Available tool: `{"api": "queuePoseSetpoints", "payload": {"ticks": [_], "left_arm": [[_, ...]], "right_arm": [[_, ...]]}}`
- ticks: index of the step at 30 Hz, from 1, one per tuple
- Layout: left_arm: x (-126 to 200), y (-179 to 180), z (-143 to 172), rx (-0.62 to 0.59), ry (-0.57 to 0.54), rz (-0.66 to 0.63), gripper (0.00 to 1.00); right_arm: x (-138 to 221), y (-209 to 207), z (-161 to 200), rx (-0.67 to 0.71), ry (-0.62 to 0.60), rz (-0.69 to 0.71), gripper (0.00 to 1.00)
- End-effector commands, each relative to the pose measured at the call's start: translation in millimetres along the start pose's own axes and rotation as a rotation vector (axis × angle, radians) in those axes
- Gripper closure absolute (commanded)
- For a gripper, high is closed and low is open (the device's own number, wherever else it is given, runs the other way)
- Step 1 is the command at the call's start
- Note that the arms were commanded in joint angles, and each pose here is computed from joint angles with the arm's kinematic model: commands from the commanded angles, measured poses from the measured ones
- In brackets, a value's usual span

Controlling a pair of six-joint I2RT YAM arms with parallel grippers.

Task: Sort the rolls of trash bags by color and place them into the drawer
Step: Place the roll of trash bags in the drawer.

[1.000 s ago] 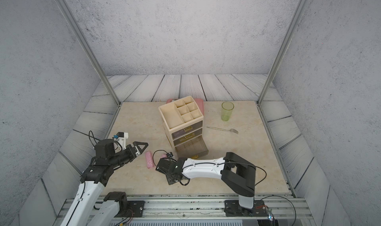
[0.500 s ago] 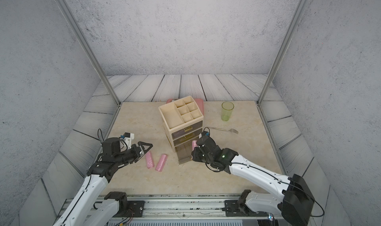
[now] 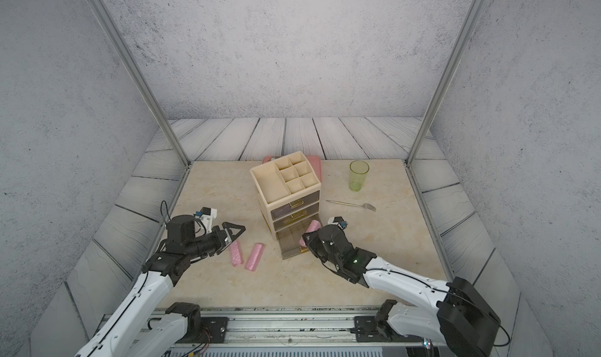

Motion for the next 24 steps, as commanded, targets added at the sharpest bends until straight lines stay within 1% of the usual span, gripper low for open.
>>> {"api": "queuePoseSetpoints", "payload": {"ticks": [1,3,8,11,12,14,16,17,19,24], "left_arm": [[-2,1,3,0.000,0.006,0.008,0.22],[-2,2,4,0.000,0.006,0.005,0.22],[-3,6,6,0.005,0.011,-0.003,0.22],[-6,10,8,0.011,0.019,-0.019,0.22],[-7,10,9,0.010,0.023,-0.023,0.22],[-11,11,11,0.005,0.033,-0.038,0.22],[-13,11,13,-0.008,0.039,-0.053,0.21],[-15,11,14,-0.014,0.044,-0.064,0.21],[-18,13,16,-0.023,0.051,-0.083,0.21],[-26,17,21,-0.062,0.078,-0.147,0.21]], "right_arm": [[-4,11,-7,-0.082,-0.047,-0.045,0.89],[-6,13,-8,-0.083,-0.051,-0.042,0.85],[-13,19,-9,-0.072,-0.045,-0.022,0.84],[-20,17,-8,-0.092,-0.031,-0.016,0.83],[-22,17,-8,-0.101,-0.028,-0.014,0.79],[-27,15,-8,-0.115,-0.024,-0.003,0.63],[-31,16,-7,-0.112,-0.014,0.002,0.52],[-33,16,-7,-0.107,-0.006,0.003,0.49],[-35,18,-6,-0.102,0.006,0.004,0.46],[-36,20,-5,-0.090,0.014,-0.007,0.47]]}}
Point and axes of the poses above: each gripper's point midway between its finger pads, its own x axis back along the fingers, its own y axis along the line the jaws close on, z = x × y, the point moved 7 cm from there along x, back along the fingers, and after that the axes turned 2 degrees about -x, right-handed, at the moved point
